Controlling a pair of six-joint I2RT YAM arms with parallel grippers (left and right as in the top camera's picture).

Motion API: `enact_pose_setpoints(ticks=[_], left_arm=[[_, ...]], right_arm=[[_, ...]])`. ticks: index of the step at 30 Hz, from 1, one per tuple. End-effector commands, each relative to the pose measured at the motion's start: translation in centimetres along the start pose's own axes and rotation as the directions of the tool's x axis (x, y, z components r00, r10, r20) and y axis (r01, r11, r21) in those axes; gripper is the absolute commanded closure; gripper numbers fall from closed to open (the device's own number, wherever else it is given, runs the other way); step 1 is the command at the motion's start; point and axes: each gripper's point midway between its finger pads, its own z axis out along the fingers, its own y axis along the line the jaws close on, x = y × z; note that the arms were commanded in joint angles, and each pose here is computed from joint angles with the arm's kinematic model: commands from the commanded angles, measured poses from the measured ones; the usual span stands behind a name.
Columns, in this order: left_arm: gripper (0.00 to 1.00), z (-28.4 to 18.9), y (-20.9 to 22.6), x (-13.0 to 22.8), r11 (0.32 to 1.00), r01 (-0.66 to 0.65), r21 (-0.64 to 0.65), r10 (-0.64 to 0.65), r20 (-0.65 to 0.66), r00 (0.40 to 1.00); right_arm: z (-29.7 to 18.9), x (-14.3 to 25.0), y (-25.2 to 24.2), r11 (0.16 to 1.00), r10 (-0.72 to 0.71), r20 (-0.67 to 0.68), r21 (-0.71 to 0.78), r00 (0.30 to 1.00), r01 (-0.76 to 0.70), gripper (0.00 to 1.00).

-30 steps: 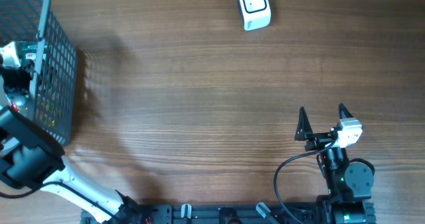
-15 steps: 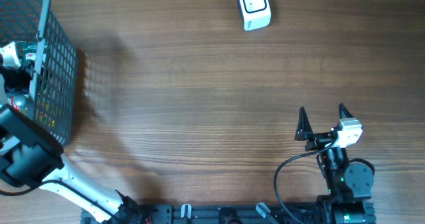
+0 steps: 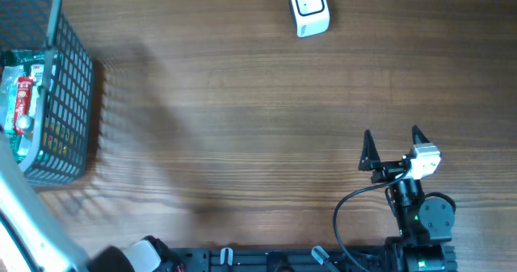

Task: Scan the item barcode
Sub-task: 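Reach the left gripper into the basket and grasp the Kleenex tissue pack, then carry the tissue pack with the left gripper toward the white scanner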

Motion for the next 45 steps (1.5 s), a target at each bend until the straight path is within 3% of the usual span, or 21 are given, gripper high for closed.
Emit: enact_pose_setpoints(ticks=[1,3,5,10,14,16,20,24,27,29,37,43,44,45], left_arm=[[0.62,-4.3,-6.3,-3.1,0.990,0.025,0.141,-0.036,0.078,0.996],[0.65,-5.0,-9.7,-2.0,0.976,0.093,0.198,-0.097,0.009,0.995],[0.69,-5.0,-12.0,0.2,0.971,0.166,0.170,-0.151,-0.098,0.984],[0.74,-5.2,-21.5,7.5,0.972,0.193,0.137,-0.131,-0.369,0.920],[0.71,-5.1,-29.7,15.1,0.968,0.232,0.097,-0.133,-0.587,0.798],[0.70,-5.0,-34.9,19.5,0.974,0.183,0.133,-0.051,-0.659,0.750],[0.69,-4.8,-42.2,26.3,0.976,0.144,0.165,0.019,-0.718,0.696],[0.69,-5.6,-47.2,31.7,0.972,0.219,0.085,-0.078,-0.763,0.642],[0.71,-6.9,-49.8,33.8,0.968,0.227,0.104,-0.067,-0.768,0.637],[0.74,-8.0,-50.8,34.7,0.975,0.183,0.130,-0.026,-0.744,0.668],[0.70,-11.2,-53.7,38.8,0.972,0.139,0.189,0.054,-0.757,0.651],[0.57,-12.9,-54.4,39.3,0.966,0.120,0.229,0.098,-0.752,0.652],[0.45,-13.0,-54.4,39.3,0.966,0.119,0.231,0.100,-0.754,0.649],[0.17,-13.1,-54.3,39.5,0.965,0.119,0.233,0.104,-0.761,0.641]], right_arm=[[0.0,-0.2,-0.3,1.000,-0.009,0.009,0.016,1.000,0.009,0.00],[0.0,-0.2,-0.3,1.000,-0.009,0.009,0.016,1.000,0.009,0.00],[0.0,-0.2,-0.3,1.000,-0.009,0.009,0.016,1.000,0.009,0.00],[0.0,-0.2,-0.3,1.000,-0.009,0.009,0.016,1.000,0.009,0.00],[0.0,-0.2,-0.3,1.000,-0.009,0.009,0.016,1.000,0.009,0.00],[0.0,-0.2,-0.3,1.000,-0.009,0.009,0.016,1.000,0.009,0.00],[0.0,-0.2,-0.3,1.000,-0.009,0.009,0.016,1.000,0.009,0.00],[0.0,-0.2,-0.3,1.000,-0.009,0.009,0.016,1.000,0.009,0.00],[0.0,-0.2,-0.3,1.000,-0.009,0.009,0.016,1.000,0.009,0.00],[0.0,-0.2,-0.3,1.000,-0.009,0.009,0.016,1.000,0.009,0.00],[0.0,-0.2,-0.3,1.000,-0.009,0.009,0.016,1.000,0.009,0.00],[0.0,-0.2,-0.3,1.000,-0.009,0.009,0.016,1.000,0.009,0.00],[0.0,-0.2,-0.3,1.000,-0.009,0.009,0.016,1.000,0.009,0.00],[0.0,-0.2,-0.3,1.000,-0.009,0.009,0.016,1.000,0.009,0.00]])
